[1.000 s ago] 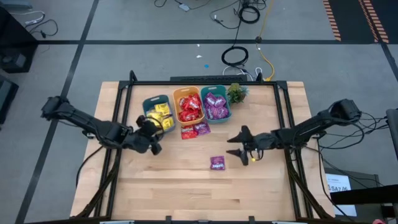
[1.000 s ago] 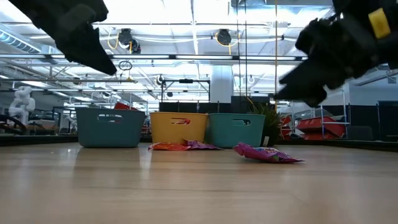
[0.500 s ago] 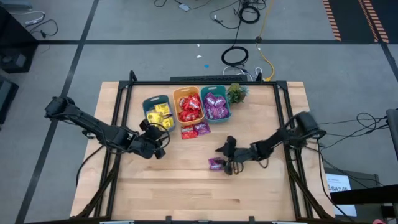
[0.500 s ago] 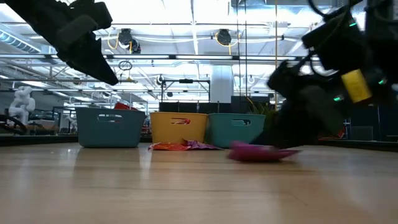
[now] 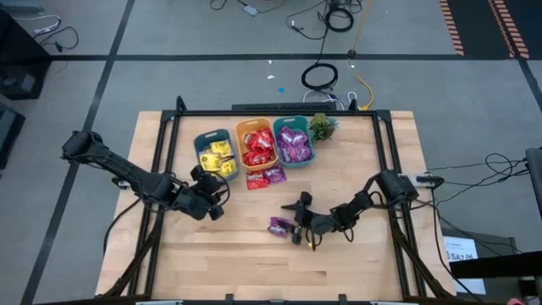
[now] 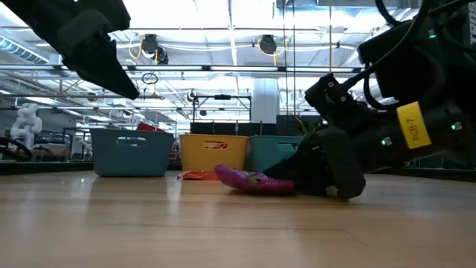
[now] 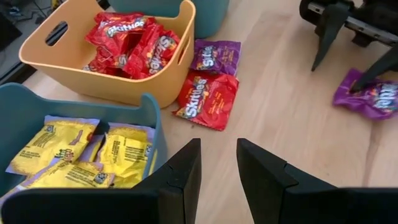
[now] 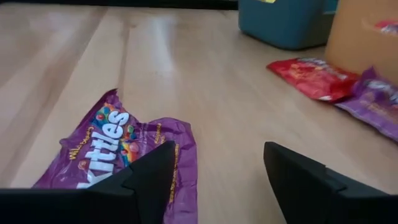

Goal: Sort candy
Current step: Put the purple candy into the green bin

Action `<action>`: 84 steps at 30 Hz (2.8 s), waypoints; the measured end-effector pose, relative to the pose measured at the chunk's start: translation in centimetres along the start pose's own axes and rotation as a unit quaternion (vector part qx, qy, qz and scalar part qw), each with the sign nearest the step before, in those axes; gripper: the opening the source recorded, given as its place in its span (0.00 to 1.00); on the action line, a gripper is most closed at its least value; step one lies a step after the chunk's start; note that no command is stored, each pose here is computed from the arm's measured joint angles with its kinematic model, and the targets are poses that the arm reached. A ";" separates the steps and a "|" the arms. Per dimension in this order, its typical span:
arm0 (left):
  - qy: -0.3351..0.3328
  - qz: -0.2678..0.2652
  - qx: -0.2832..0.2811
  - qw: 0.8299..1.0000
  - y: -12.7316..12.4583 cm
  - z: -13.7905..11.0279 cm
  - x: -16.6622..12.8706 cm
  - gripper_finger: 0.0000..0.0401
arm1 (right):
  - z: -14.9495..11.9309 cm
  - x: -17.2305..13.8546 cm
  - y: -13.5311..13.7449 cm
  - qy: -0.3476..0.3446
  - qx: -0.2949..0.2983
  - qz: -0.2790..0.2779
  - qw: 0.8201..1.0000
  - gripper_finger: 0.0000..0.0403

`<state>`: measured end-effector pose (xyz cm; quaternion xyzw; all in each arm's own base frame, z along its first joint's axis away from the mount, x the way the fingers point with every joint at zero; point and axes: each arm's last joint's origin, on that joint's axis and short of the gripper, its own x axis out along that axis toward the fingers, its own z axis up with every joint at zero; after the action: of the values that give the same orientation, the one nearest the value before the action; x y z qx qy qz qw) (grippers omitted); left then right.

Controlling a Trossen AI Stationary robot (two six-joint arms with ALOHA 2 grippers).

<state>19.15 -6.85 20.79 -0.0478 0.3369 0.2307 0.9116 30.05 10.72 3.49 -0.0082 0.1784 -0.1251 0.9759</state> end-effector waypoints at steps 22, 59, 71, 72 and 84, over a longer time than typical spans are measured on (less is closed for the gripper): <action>-0.002 -0.005 -0.012 1.000 -0.1 0.0 -0.1 0.28 | 2.6 -0.4 -0.5 -0.042 -0.045 -0.033 0.998 0.59; 0.032 -0.054 -0.014 0.998 -0.5 -0.2 -0.1 0.28 | 8.6 0.3 0.8 -0.031 -0.054 0.068 0.996 0.00; 0.035 -0.059 -0.015 0.998 -0.5 -0.2 -0.1 0.28 | 16.6 -4.4 -6.8 0.000 -0.082 -0.137 0.987 0.00; 0.035 -0.059 -0.015 0.998 -0.5 -0.2 -0.1 0.28 | 17.2 -4.6 -7.7 -0.003 -0.074 -0.148 0.986 0.00; 0.035 -0.059 -0.014 0.998 -0.5 -0.2 -0.1 0.28 | 18.0 -2.9 -19.7 -0.002 0.060 -0.288 0.956 0.00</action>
<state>19.17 -7.39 20.70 -0.0885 0.3621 0.1796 0.9104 28.93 -8.19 22.52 -0.0007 0.1583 -0.4117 0.8975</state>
